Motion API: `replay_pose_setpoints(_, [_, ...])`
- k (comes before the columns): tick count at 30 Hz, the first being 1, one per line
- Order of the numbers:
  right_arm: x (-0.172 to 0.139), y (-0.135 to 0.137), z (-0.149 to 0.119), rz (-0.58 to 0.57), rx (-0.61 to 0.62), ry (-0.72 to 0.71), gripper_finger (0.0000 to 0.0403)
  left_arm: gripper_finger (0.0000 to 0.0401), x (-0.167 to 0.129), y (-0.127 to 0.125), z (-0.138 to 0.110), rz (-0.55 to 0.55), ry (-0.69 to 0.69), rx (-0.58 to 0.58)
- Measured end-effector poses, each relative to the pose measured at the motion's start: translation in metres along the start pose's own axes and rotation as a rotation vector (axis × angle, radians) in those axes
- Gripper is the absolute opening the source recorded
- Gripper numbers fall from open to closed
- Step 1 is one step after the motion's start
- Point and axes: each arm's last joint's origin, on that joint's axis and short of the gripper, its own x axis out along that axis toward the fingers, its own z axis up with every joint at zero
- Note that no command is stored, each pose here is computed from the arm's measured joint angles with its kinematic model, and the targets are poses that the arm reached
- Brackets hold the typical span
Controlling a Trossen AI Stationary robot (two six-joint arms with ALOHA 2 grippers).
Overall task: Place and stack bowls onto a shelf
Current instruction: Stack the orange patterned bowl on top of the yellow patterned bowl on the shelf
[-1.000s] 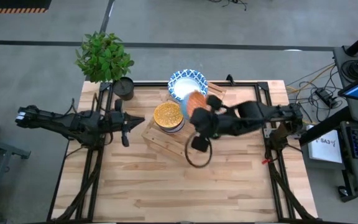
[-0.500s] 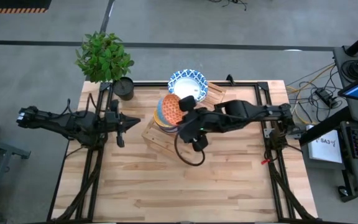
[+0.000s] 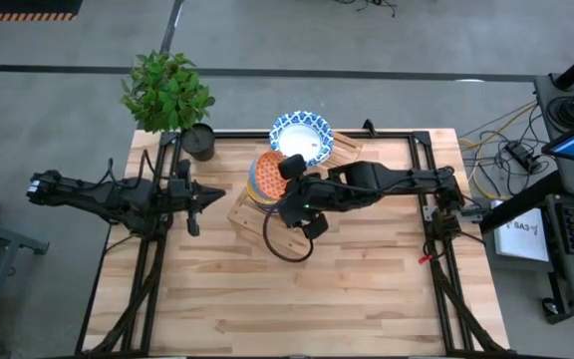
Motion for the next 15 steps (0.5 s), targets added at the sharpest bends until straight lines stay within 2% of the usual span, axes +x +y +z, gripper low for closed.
replay_pose_setpoints(4, [0.0000, -0.0008, -0.0005, -0.029, 0.000, 0.019, 0.0013, 0.0000, 0.0002, -0.0001, -0.0001, 0.000, 0.001, 0.001])
replay_pose_setpoints(15, [0.0000, 0.0006, -0.0026, -0.018, 0.022, 0.040, 0.0021, 0.0000, 0.0002, -0.0001, -0.0001, 0.000, 0.001, 0.001])
